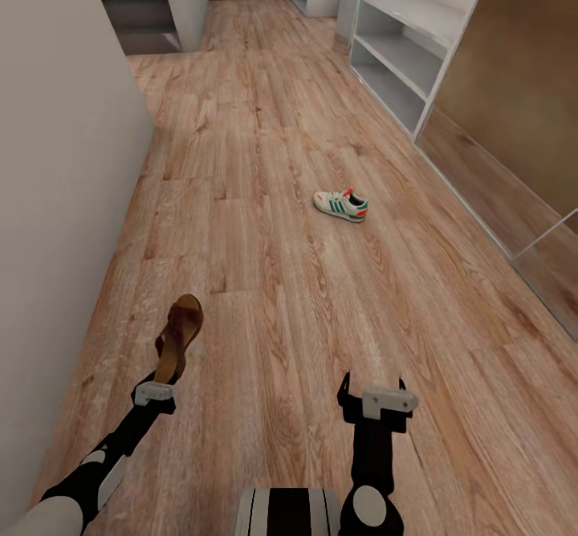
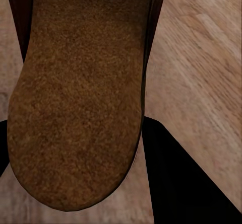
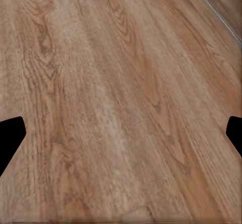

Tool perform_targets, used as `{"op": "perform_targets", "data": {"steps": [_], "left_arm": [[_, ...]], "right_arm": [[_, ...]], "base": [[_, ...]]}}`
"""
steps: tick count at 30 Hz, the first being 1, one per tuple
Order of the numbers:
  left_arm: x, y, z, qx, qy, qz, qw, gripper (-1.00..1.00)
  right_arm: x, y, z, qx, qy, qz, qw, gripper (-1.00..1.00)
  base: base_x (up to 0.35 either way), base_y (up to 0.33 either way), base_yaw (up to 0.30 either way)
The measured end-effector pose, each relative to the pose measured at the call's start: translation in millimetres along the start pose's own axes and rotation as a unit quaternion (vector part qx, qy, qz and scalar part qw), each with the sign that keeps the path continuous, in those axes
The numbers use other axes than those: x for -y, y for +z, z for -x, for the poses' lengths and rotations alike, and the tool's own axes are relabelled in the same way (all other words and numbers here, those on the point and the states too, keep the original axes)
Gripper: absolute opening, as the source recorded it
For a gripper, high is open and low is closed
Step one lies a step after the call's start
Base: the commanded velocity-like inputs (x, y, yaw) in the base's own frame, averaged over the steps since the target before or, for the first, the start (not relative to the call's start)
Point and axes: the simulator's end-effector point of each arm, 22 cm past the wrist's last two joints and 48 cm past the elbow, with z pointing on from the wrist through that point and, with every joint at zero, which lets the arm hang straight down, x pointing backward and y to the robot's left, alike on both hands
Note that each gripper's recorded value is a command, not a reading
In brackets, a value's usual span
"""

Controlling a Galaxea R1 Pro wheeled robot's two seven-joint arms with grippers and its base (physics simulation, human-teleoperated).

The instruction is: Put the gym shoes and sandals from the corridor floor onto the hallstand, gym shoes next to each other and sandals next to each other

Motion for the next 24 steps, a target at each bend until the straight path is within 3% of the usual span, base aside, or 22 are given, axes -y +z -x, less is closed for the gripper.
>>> {"op": "perform_targets", "data": {"steps": [7, 12, 13, 15, 19, 24], "left_arm": [[-4, -1.6, 1, 0.001, -0.005, 0.002, 1.0000, -1.00], [-10, -3.9, -3, -0.002, -0.009, 0.021, 0.9997, -1.00], [-23, -6.3, -6, -0.005, -0.012, 0.055, 0.9984, -1.00], [-31, -8.7, -10, -0.008, -0.010, 0.079, 0.9968, -1.00], [-38, -12.4, -16, -0.013, -0.011, 0.107, 0.9941, -1.00], [-27, -12.5, -23, -0.018, -0.016, 0.113, 0.9933, -1.00]], "right_arm": [[0, -9.7, -10, -0.006, -0.007, -0.001, 1.0000, 1.00], [3, -12.9, -14, -0.010, -0.011, -0.005, 0.9999, 1.00], [4, -13.5, -16, -0.011, -0.012, -0.007, 0.9998, 1.00], [5, -13.8, -16, -0.011, -0.013, -0.007, 0.9998, 1.00], [5, -14.2, -16, -0.011, -0.013, -0.008, 0.9998, 1.00], [7, -15.0, -17, -0.011, -0.014, -0.014, 0.9997, 1.00]], "base": [[0.000, 0.000, 0.000], [0.000, 0.000, 0.000], [0.000, 0.000, 0.000], [0.000, 0.000, 0.000], [0.000, 0.000, 0.000], [0.000, 0.000, 0.000]]}}
